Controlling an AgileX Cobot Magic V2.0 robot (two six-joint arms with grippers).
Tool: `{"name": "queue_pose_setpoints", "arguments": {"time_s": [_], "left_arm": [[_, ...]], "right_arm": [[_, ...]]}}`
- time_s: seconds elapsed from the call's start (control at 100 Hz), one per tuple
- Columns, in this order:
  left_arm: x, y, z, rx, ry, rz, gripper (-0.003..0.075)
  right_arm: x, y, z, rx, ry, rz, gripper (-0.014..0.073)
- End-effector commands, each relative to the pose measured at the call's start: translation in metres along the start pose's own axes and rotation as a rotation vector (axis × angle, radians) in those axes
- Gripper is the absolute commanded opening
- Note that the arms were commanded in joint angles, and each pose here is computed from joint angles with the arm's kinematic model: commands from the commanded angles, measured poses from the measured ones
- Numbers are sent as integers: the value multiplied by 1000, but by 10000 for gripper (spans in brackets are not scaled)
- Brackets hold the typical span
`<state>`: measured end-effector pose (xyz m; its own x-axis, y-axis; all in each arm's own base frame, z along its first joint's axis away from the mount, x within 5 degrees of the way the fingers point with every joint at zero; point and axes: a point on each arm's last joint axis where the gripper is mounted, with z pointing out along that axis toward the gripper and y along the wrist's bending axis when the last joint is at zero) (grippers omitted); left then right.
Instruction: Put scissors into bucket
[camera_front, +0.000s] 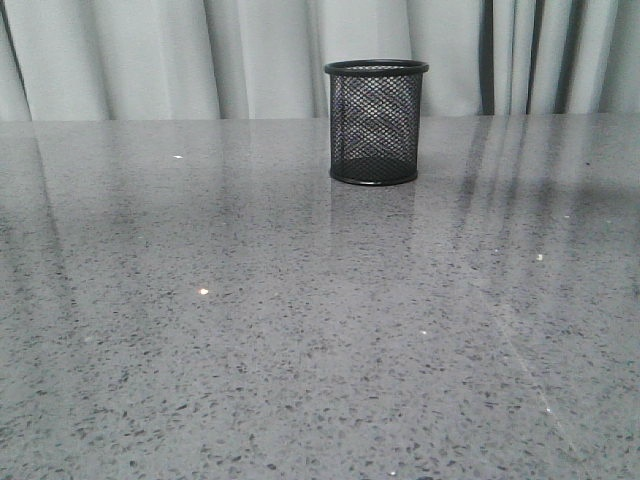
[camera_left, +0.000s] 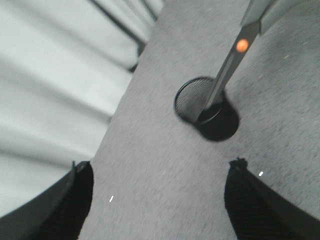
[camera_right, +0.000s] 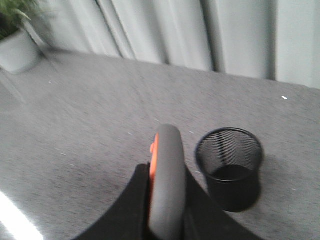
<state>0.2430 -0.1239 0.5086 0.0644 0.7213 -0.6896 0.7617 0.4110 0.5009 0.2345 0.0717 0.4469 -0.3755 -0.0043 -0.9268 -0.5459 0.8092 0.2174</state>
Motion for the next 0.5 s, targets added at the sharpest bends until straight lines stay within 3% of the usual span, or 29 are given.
{"name": "queue_pose_setpoints", "arguments": {"time_s": [0.0, 0.23, 0.49], "left_arm": [[-2, 10, -36, -104, -67, -47, 512], [16, 24, -57, -160, -57, -141, 511], [20, 29, -62, -174, -78, -184, 511]], "right_arm": [[-27, -7, 2, 62, -17, -23, -44], [-60, -30, 36, 100, 143, -67, -44], [-69, -45, 77, 114, 292, -119, -44]]}}
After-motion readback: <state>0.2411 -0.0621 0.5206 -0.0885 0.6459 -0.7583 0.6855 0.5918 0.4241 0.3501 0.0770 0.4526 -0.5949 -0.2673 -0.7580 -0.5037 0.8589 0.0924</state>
